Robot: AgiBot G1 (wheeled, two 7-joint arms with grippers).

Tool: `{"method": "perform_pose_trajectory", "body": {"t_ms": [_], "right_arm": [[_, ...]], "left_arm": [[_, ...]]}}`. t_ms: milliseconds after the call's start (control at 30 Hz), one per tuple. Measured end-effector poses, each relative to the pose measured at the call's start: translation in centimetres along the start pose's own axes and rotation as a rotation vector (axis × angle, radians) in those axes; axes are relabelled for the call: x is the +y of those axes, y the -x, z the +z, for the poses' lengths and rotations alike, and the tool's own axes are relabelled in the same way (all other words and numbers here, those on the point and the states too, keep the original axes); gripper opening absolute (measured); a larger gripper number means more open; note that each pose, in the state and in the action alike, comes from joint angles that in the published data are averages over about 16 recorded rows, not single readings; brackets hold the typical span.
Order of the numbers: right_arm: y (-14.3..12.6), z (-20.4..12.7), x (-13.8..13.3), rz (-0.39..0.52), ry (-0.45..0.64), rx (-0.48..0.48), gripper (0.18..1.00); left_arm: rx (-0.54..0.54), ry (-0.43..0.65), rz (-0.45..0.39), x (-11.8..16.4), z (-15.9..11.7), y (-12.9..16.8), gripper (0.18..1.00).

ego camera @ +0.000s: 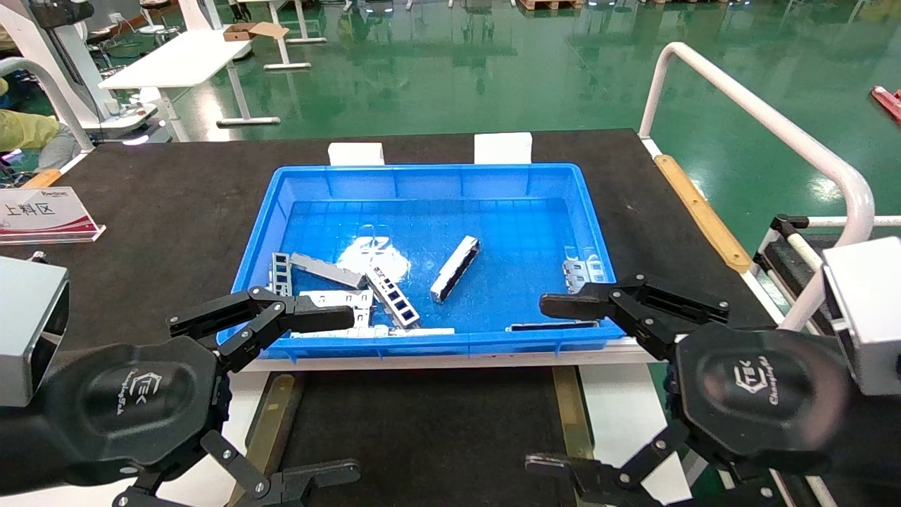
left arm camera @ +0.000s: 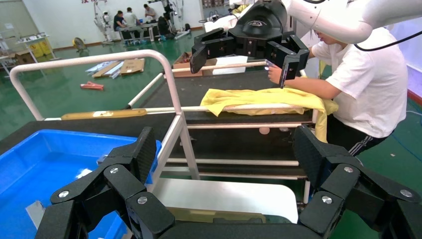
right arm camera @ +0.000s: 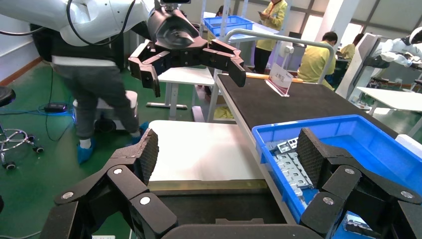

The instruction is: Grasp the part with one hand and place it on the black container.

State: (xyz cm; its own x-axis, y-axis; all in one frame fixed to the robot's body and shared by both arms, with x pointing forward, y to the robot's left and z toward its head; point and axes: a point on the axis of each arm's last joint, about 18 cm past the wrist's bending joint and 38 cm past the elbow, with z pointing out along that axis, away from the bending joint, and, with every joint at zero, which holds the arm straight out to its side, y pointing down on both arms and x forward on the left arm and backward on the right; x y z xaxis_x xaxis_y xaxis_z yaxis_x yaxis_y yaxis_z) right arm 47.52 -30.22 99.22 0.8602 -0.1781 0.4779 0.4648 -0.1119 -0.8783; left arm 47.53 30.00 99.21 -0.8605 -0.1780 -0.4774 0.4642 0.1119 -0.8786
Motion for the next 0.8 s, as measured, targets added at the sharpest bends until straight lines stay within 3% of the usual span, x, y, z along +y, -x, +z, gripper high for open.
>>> {"method": "perform_pose_trajectory", "body": {"t_ms": [800], "right_arm": [[0.0, 0.01, 0.02, 0.001, 0.0, 0.0, 1.0]], "left_arm": [[-0.016, -0.005, 0.009, -0.31, 0.38, 0.41, 1.001]]}}
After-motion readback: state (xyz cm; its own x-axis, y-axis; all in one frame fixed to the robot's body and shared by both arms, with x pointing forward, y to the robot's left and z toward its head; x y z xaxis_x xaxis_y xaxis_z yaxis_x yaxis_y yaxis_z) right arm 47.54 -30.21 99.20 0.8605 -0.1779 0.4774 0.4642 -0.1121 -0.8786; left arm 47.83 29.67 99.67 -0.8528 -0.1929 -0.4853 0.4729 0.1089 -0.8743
